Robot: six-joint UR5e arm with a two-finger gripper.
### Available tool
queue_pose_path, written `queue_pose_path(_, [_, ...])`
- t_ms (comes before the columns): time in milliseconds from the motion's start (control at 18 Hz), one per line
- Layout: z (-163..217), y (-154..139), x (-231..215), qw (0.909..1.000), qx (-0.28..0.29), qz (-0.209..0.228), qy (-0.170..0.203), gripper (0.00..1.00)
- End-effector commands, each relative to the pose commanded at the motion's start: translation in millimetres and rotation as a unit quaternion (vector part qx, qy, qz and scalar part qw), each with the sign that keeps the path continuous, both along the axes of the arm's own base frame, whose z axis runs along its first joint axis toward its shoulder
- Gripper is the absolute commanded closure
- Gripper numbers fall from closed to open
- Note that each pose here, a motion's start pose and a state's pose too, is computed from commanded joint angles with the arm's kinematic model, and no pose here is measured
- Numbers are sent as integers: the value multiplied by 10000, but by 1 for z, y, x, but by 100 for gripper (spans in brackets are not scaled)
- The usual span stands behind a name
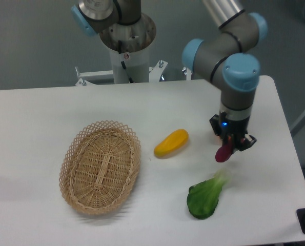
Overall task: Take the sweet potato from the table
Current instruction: 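Lift the held sweet potato up and carry it away from the orange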
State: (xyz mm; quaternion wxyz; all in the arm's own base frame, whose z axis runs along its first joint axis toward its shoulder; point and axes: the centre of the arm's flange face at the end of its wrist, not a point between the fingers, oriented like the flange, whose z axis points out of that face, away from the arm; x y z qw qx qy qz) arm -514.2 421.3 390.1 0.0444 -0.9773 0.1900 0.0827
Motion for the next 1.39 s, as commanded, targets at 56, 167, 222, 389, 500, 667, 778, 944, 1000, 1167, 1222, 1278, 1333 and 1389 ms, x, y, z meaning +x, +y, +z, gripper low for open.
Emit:
queue_pose_path(56, [12,-1,-1,10000,-7,8,-14,79])
queue_pose_path(167, [33,-2,-6,10000,7,38,13,79])
queue_pose_path(222, [43,-4,-8,10000,19,39,42,79])
queue_pose_path(389, [54,-16,-22,9999,50,114,115,79])
queue_pose_path(500, [59,-20,-28,9997,71,152,148,79])
queue_pose_path(667, [59,-32,-39,9998,91,45,159,79])
queue_pose_path(778, [59,-36,-41,9999,57,-37,139,79])
queue_pose_path(944, [58,-44,-47,9998,7,-169,146,79])
queue_pose_path(1000, [58,-48,-49,9996,-12,-251,160,79])
queue_pose_path(1167, [59,-60,-57,9996,-20,-229,168,79])
queue_pose_path(1222, [59,-61,-57,9995,-21,-243,178,79])
queue_pose_path(1278, [58,-60,-57,9995,-23,-251,171,79])
queue_pose_path(1333, [59,-60,-57,9995,-21,-251,178,79])
queue_pose_path(1389, [59,-60,-57,9995,-23,-251,171,79])
